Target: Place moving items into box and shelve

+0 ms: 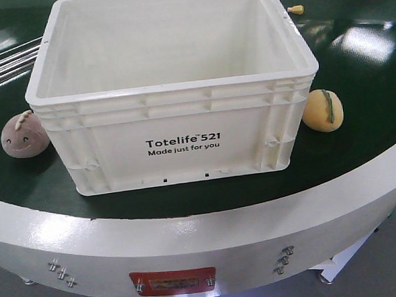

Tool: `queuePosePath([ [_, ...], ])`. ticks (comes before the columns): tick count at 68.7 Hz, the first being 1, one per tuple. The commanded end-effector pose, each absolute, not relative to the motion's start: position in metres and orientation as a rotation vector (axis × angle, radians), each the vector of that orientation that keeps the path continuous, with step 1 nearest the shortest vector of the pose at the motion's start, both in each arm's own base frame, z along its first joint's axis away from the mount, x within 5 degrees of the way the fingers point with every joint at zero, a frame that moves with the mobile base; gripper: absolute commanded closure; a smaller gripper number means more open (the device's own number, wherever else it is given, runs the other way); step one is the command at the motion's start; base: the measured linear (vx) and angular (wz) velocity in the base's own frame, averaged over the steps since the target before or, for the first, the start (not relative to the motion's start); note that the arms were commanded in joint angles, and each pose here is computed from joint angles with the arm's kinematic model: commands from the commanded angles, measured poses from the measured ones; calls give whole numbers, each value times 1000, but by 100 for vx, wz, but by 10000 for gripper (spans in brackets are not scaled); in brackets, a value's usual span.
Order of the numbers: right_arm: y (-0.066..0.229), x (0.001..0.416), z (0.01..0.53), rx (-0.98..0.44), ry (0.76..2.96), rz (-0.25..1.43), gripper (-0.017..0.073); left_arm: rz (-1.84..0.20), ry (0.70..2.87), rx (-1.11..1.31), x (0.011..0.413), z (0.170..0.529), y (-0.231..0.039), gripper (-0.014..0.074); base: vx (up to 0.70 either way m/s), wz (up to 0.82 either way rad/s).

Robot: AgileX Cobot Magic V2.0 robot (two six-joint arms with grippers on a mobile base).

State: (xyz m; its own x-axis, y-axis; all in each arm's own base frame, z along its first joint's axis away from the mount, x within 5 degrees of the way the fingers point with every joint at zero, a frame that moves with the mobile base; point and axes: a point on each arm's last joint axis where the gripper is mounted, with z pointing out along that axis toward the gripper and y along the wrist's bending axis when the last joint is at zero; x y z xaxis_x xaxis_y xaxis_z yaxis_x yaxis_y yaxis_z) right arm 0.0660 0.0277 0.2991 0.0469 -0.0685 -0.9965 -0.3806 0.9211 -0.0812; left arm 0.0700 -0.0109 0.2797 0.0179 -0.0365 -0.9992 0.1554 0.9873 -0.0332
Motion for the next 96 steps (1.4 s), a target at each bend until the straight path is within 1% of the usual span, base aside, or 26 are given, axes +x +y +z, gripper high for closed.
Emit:
queuePosePath([
  [1, 32, 78, 335, -332, 1470, 264, 574, -169, 1464, 91, 83, 317, -14, 619, 0, 0],
  [15, 52, 129, 372, -360, 1556, 246, 574, -166, 1550, 95, 133, 352, -22, 619, 0, 0],
  [22, 61, 151, 383, -366, 1582, 244, 574, -164, 1580, 97, 154, 360, -26, 619, 0, 0],
  [31, 67, 168, 389, -360, 1589, 248, 574, -164, 1594, 99, 173, 363, -29, 619, 0, 0],
  [39, 70, 175, 386, -354, 1597, 253, 574, -165, 1601, 100, 181, 360, -31, 619, 0, 0],
  [51, 70, 177, 384, -345, 1610, 265, 569, -165, 1605, 100, 182, 358, -31, 612, 0, 0],
  [58, 70, 177, 386, -340, 1592, 265, 534, -166, 1592, 100, 182, 360, -31, 588, 0, 0],
  [64, 70, 177, 387, -337, 1582, 265, 468, -168, 1570, 99, 182, 362, -31, 548, 0, 0],
  [71, 70, 177, 388, -333, 1569, 265, 355, -170, 1548, 99, 182, 364, -31, 468, 0, 0],
  [74, 70, 177, 389, -331, 1562, 265, 288, -171, 1538, 99, 182, 365, -31, 426, 0, 0],
  [78, 70, 177, 390, -327, 1550, 265, 202, -172, 1530, 98, 182, 365, -31, 349, 0, 0],
  [79, 70, 177, 390, -327, 1547, 265, 168, -172, 1530, 98, 182, 365, -31, 330, 0, 0],
  [87, 70, 177, 392, -326, 1527, 259, -22, -172, 1527, 98, 182, 366, -31, 162, 0, 0],
  [93, 70, 177, 393, -322, 1511, 259, -131, -172, 1526, 98, 182, 366, -31, 49, 0, 0],
  [96, 70, 177, 393, -322, 1512, 259, -161, -172, 1527, 98, 182, 366, -31, 15, 0, 0],
])
